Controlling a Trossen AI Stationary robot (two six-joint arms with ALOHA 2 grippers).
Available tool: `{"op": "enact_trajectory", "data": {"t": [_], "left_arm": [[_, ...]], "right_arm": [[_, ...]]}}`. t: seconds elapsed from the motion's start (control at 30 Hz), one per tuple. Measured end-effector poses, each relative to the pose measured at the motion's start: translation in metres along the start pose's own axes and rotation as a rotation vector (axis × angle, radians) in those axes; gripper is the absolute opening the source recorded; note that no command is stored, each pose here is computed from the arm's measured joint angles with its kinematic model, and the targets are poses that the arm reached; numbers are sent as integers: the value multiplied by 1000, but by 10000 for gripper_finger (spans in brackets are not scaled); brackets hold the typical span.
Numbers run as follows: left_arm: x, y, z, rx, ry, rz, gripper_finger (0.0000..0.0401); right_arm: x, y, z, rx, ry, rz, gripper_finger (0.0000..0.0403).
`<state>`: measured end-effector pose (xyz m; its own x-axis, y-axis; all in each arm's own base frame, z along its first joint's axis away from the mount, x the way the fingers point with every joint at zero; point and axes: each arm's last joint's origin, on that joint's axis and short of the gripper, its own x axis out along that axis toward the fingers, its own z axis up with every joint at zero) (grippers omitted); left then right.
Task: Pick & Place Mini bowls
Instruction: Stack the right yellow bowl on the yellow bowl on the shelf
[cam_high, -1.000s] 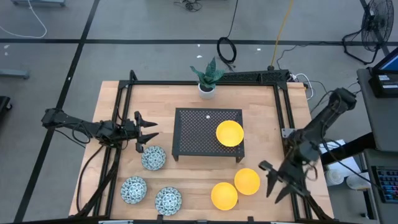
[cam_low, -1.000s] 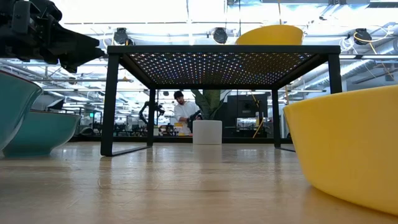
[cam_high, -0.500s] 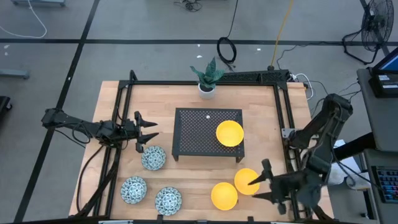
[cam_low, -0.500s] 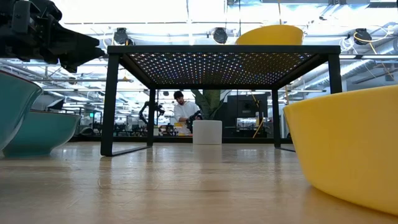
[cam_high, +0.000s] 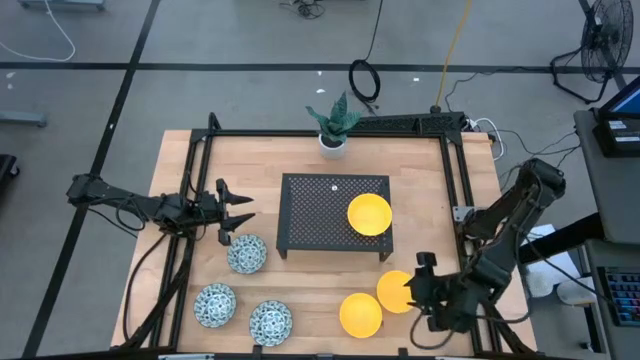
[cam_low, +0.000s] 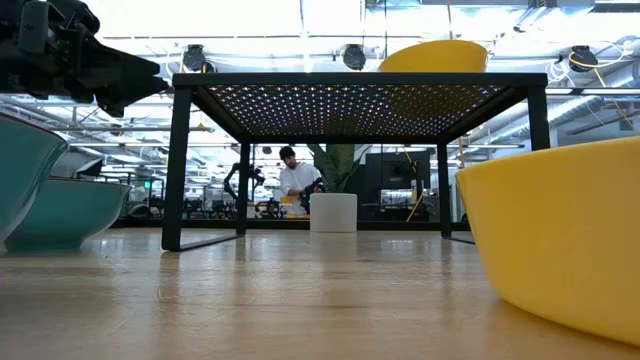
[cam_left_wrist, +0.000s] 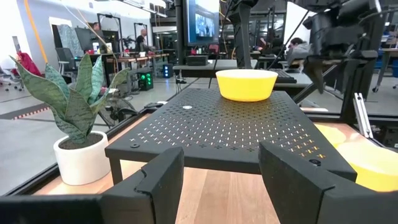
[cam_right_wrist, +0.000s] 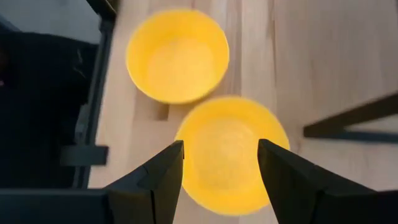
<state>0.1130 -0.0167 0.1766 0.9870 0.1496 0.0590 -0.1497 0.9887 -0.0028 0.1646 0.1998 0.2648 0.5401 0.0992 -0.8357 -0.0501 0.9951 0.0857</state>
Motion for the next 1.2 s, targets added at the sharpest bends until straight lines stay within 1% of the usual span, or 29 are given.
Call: {"op": "enact_trajectory", "data": {"t": [0.17,0.37,0.6,0.93,1.2], "left_arm": [[0,0,0,0,0,0,212],[0,0,0,0,0,0,212],[0,0,0,0,0,0,212],[0,0,0,0,0,0,212],[0,0,0,0,0,0,212]], "right_arm": [[13,-11,-6,36,84,-5,196],[27,-23,-11,52,132,-44,185],[31,-30,-11,71,140,-66,172],[31,-30,-11,70,136,-70,182],[31,-30,-11,90,136,-70,179]]}}
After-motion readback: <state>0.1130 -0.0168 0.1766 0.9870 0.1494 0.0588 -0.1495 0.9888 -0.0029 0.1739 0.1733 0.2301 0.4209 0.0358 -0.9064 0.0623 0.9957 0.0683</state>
